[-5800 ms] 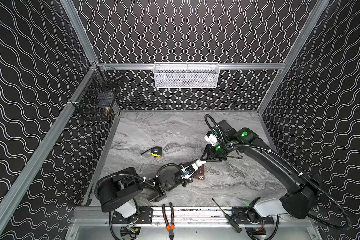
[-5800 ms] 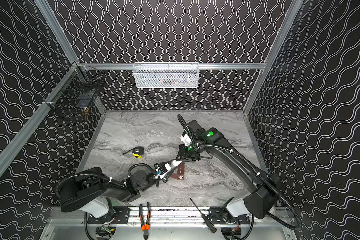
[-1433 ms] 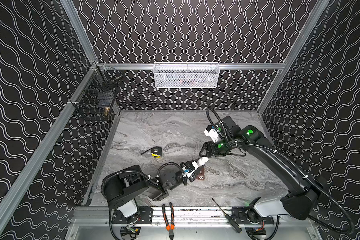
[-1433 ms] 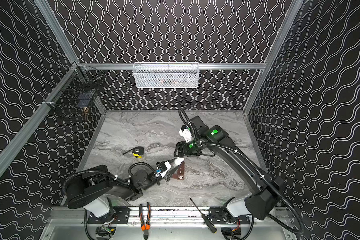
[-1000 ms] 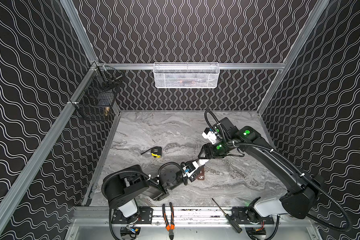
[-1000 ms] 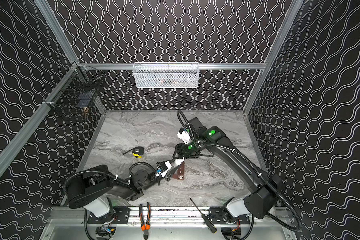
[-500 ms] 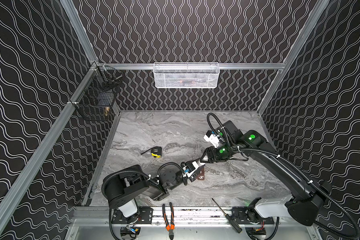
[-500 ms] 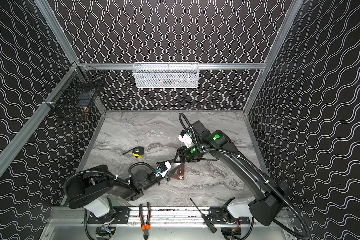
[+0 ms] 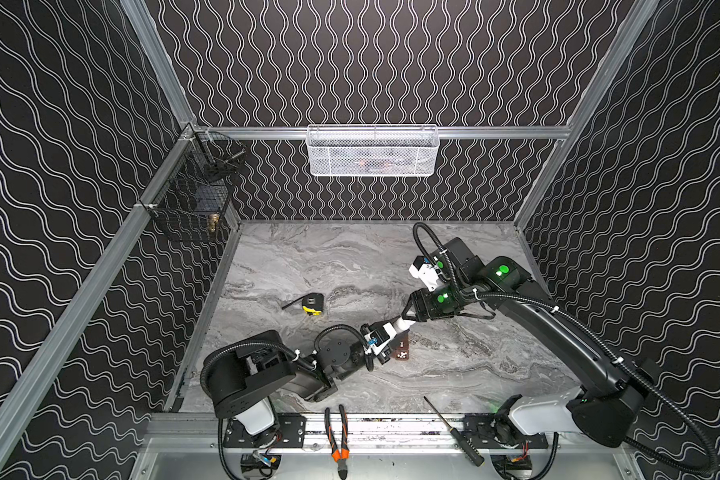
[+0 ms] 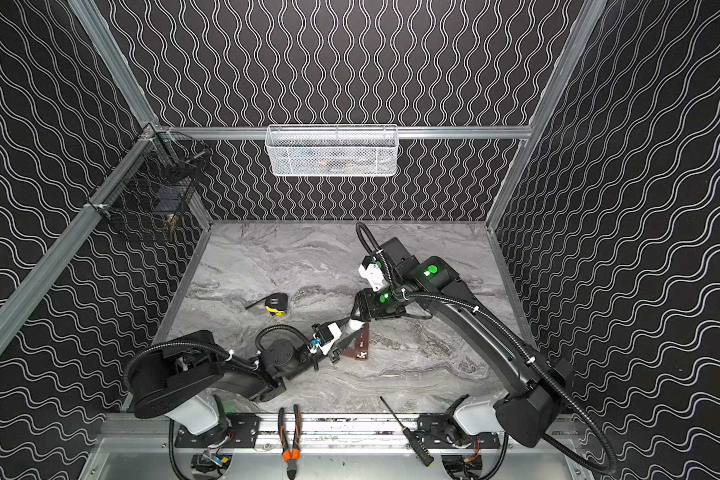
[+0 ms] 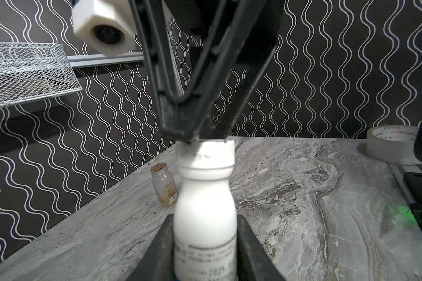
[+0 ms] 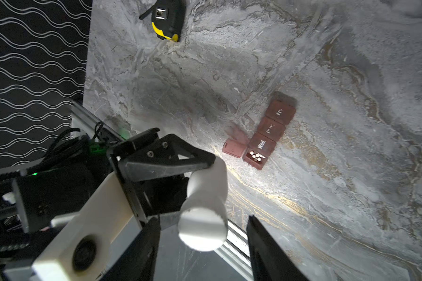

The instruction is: Sort the pills into containers

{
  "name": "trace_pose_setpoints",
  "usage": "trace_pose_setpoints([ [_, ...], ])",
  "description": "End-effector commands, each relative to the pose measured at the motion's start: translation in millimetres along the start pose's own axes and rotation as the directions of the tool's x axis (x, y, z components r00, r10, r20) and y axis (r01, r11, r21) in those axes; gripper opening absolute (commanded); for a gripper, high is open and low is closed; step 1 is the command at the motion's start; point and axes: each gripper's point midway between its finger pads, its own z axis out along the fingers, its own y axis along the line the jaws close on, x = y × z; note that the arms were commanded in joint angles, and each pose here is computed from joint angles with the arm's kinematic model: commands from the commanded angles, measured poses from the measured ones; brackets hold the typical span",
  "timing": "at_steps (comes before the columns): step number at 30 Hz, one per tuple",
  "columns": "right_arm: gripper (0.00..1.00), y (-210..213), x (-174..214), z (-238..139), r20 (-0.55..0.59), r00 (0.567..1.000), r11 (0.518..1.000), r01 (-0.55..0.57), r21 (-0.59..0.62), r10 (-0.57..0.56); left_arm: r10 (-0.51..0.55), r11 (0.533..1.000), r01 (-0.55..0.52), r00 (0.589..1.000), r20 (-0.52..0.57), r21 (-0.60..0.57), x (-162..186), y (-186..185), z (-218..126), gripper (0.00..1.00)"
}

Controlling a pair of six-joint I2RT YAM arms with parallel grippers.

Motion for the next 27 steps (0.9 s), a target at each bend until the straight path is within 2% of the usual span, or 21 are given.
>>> trace_pose_setpoints([
  [1, 0.54, -6.6, 6.4, 1.2, -0.037, 0.998, 0.998, 0.045, 0.044, -0.043, -0.016, 1.000, 0.015, 0.999, 0.038, 0.005, -9.6, 0.4, -1.6, 0.00],
  [4, 0.51, -4.4, 7.7, -0.2, -0.044, 0.997, 0.997, 0.071, 0.038, -0.069, -0.017, 1.000, 0.017, 0.999, 0.036, 0.009, -8.9, -0.5, -1.2, 0.00],
  [15, 0.48, 6.4, 14.8, 7.0, -0.082, 0.990, 0.993, 0.116, 0.036, -0.113, -0.020, 1.000, 0.019, 0.999, 0.035, 0.012, -8.0, -1.3, 0.3, 0.00],
  [27, 0.34, 5.2, 6.8, 6.7, -0.053, 0.994, 0.993, 0.096, 0.067, -0.093, -0.021, 1.000, 0.021, 0.999, 0.026, 0.010, -5.1, -1.2, -1.6, 0.00],
])
